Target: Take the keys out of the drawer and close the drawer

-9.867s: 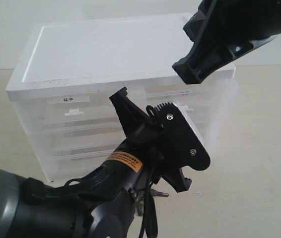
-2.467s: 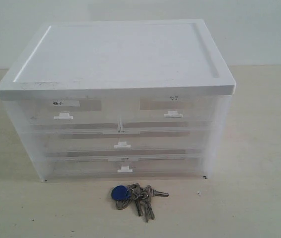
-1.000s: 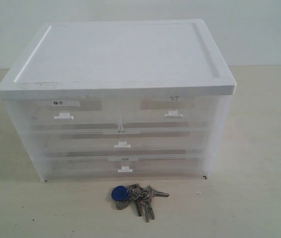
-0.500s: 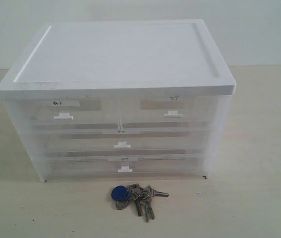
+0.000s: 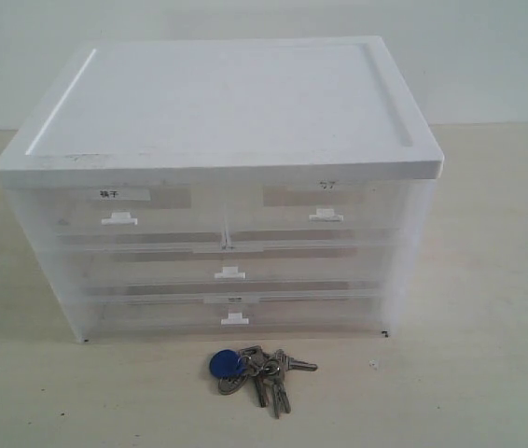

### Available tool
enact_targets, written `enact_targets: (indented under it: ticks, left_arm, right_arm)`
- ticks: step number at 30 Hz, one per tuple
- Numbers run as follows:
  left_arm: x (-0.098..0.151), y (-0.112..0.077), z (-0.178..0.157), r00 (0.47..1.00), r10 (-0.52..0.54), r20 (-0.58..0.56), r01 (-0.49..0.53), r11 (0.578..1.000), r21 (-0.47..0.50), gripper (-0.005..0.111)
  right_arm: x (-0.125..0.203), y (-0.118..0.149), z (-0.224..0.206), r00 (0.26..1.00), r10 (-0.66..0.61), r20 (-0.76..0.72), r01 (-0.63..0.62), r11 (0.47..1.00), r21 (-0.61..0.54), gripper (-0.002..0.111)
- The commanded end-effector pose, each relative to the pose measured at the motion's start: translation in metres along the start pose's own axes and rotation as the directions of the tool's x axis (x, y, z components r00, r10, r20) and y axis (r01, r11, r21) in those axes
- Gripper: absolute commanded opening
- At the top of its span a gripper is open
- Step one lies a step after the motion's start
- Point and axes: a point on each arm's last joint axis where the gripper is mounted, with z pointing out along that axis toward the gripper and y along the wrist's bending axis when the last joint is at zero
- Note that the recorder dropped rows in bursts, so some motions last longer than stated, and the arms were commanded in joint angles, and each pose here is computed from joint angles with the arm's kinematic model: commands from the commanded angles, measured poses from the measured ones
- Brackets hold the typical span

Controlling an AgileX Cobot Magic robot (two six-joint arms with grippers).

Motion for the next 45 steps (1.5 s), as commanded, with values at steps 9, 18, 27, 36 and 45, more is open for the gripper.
enact_targets:
  ticks: [9,18,27,36,45]
  left_arm:
    - [0.001,0.0,0.0,1.0,-0.002,-0.006,0.002,1.0,-0.003,0.005]
    - [0.001,0.0,0.0,1.0,-0.002,-0.006,0.002,1.0,-0.003,0.005]
    - [0.001,0.0,0.0,1.0,-0.002,-0.006,0.002,1.0,-0.003,0.005]
    - [0.001,0.0,0.0,1.0,-0.002,-0.006,0.002,1.0,-0.003,0.005]
    - [0.001,0.0,0.0,1.0,-0.002,-0.006,0.002,1.0,-0.003,0.005]
  right_arm:
    - [0.001,-0.001,0.0,1.0,-0.011,0.006,0.011,1.0,0.008,0.0]
    - [0.0,-0.026,0.006,0.97,-0.194,0.145,0.153,0.955,0.254,0.0]
    - [0.051,-0.058,0.023,0.952,-0.297,0.067,0.219,0.821,0.528,0.0]
    - [0.126,-0.076,0.029,0.971,-0.131,-0.202,0.224,0.8,0.557,0.0]
    - [0.139,-0.076,0.026,0.956,-0.001,-0.292,0.173,0.808,0.563,0.0]
